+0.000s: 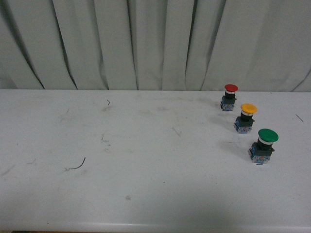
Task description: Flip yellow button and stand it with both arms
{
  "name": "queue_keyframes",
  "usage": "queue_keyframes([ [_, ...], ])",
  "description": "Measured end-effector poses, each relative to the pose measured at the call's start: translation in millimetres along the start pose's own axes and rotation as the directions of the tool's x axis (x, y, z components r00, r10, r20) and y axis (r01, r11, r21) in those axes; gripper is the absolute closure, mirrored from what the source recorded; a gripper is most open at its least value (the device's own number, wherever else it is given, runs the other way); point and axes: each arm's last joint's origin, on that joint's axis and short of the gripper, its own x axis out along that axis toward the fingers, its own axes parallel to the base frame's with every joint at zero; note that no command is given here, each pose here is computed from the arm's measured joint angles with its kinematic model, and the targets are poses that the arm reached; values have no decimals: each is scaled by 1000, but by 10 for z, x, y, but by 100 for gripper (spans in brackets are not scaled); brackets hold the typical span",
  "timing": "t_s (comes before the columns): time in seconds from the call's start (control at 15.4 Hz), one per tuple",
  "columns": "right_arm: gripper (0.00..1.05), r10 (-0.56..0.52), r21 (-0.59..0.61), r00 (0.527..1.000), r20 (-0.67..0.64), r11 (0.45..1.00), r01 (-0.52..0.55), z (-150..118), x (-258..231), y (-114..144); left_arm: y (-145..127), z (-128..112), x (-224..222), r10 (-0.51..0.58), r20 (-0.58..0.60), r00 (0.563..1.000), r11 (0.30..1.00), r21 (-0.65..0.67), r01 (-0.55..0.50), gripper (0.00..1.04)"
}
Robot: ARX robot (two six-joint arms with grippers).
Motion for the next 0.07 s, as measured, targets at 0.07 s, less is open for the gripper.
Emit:
queue_keyframes([
  [0.07, 7, 0, 0, 1000, 0, 1000, 0, 0, 0, 0, 0, 0, 0, 0, 0, 1000, 1000, 0, 0, 7],
])
